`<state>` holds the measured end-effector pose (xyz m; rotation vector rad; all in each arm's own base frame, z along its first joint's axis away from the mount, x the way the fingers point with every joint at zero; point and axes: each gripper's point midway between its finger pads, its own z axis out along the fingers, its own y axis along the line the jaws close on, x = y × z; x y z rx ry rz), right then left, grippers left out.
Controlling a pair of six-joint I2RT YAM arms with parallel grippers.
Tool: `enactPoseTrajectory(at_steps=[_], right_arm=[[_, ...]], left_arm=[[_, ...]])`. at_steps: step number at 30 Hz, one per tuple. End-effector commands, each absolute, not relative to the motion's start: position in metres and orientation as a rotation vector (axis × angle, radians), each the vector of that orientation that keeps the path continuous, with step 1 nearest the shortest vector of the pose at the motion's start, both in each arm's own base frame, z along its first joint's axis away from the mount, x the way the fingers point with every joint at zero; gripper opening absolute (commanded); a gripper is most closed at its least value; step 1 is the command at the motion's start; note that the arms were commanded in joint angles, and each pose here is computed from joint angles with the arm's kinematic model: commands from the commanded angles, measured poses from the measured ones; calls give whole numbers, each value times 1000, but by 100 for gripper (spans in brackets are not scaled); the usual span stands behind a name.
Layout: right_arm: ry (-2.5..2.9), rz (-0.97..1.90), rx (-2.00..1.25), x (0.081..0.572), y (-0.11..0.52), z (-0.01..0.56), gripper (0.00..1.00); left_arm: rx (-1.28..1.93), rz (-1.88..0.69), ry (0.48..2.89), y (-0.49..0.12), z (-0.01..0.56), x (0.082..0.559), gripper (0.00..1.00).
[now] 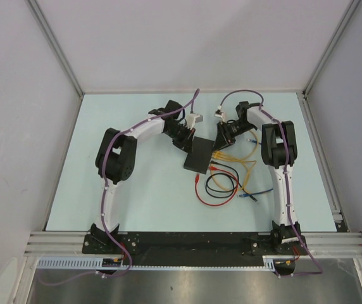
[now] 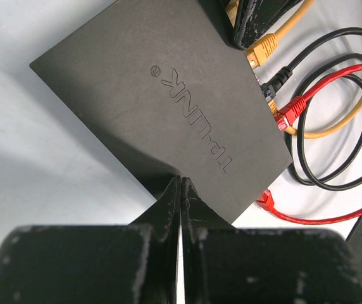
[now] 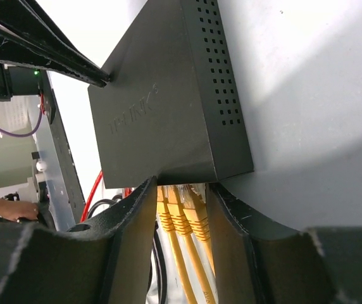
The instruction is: Pull the plug from the switch port
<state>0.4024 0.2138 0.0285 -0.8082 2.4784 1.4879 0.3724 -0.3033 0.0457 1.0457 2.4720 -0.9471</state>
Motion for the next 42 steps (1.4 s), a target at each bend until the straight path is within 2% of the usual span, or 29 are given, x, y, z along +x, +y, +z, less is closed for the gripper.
enactPoseTrajectory(at_steps=[1, 9, 13, 28, 38, 42], right_arm=[[2588, 1289, -849, 411, 196, -6, 40], [2605, 1306, -819, 408, 189, -9, 36], [2576, 1397, -771, 407, 187, -5, 42], [2600, 1348, -844, 404, 191, -12, 40], [2699, 1261, -881, 397, 197, -25, 36], [2707, 1240, -907, 399, 200, -30, 31]], left_arm=[[1067, -874, 2483, -301, 34, 379, 1], [1075, -866, 2484, -301, 33, 377, 1], [1077, -866, 2480, -302, 34, 378, 1], [1088, -858, 2484, -302, 31, 376, 1], [1085, -851, 2486, -301, 31, 377, 1], [1087, -852, 2485, -301, 31, 376, 1]])
